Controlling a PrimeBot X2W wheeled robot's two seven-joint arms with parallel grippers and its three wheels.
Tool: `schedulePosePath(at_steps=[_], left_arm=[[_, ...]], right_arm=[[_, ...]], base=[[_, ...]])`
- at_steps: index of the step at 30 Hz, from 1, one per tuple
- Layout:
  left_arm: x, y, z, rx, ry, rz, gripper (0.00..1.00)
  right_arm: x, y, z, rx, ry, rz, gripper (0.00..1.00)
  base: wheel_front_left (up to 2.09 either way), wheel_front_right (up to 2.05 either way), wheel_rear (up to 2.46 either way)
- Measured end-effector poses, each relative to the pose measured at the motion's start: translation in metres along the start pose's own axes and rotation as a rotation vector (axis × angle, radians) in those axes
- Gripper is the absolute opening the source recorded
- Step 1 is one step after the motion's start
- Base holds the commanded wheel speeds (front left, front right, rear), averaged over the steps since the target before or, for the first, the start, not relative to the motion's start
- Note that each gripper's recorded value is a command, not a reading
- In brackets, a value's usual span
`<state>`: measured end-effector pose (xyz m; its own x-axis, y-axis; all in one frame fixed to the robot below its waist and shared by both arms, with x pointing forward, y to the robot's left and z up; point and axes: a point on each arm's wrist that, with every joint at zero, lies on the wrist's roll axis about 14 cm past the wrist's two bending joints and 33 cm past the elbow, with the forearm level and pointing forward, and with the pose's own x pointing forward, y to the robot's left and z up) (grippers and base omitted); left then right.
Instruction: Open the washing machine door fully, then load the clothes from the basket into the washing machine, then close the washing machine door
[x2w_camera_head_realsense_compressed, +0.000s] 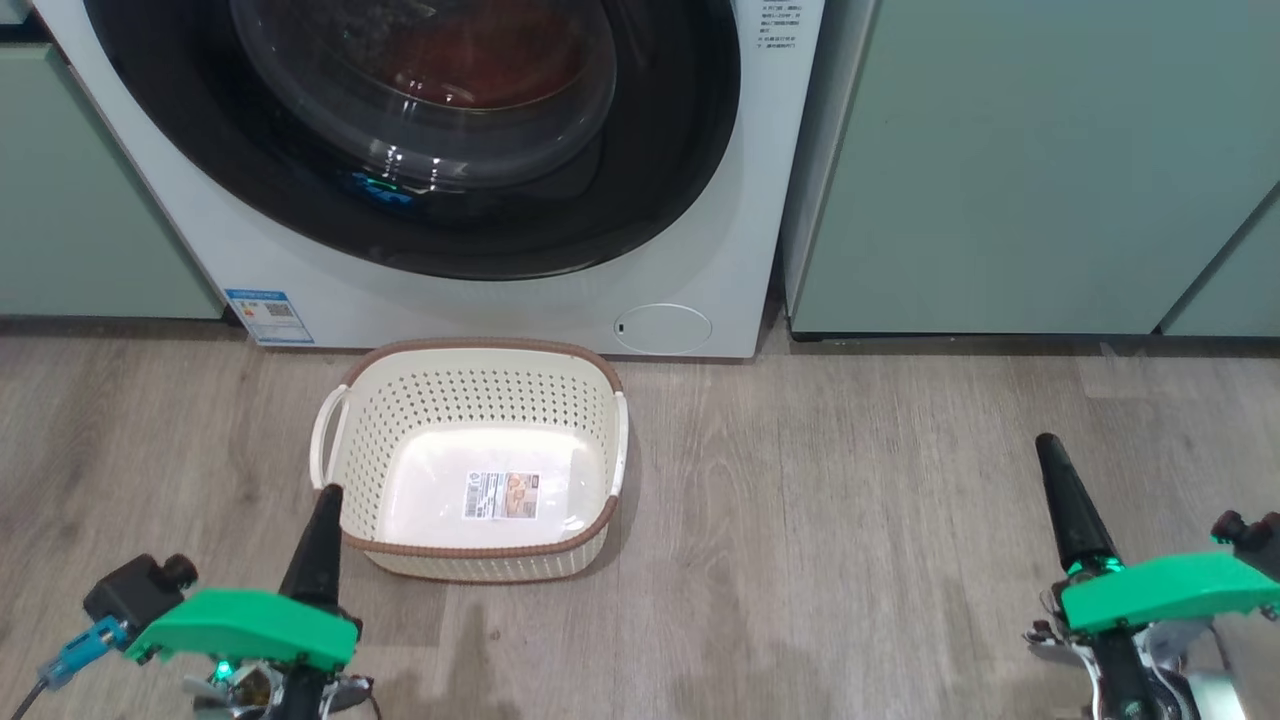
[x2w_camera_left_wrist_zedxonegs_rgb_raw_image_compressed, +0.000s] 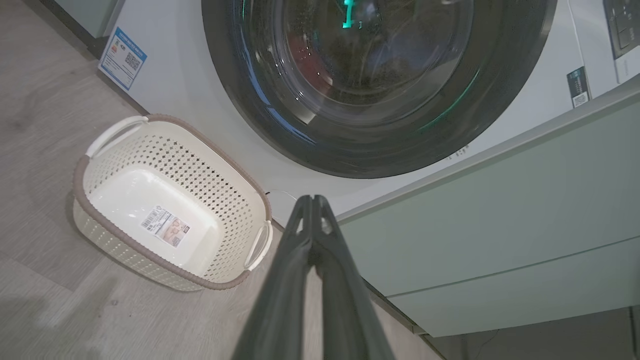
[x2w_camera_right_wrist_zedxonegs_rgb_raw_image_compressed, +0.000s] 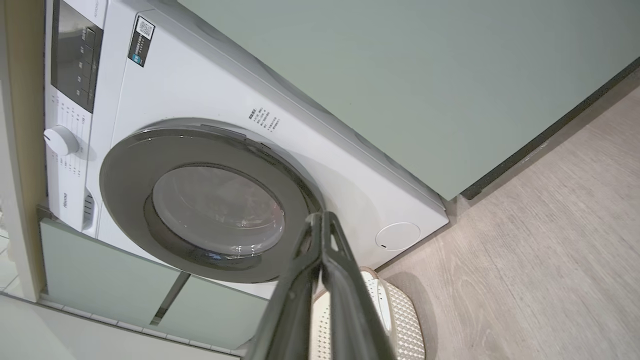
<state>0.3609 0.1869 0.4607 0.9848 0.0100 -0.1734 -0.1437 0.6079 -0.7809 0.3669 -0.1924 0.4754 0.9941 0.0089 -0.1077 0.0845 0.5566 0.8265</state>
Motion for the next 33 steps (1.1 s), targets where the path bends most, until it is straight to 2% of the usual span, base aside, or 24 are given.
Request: schedulePosePath(at_steps=[33], left_arm=[[0.0055, -0.0045, 0.0058, -0.398, 0.012, -0.035, 0.00]], right_arm=[[0.0038, -0.0028, 0.0057, 0.372, -0.019, 0.000, 0.00]], base=[[0.00, 0.00, 0.00]])
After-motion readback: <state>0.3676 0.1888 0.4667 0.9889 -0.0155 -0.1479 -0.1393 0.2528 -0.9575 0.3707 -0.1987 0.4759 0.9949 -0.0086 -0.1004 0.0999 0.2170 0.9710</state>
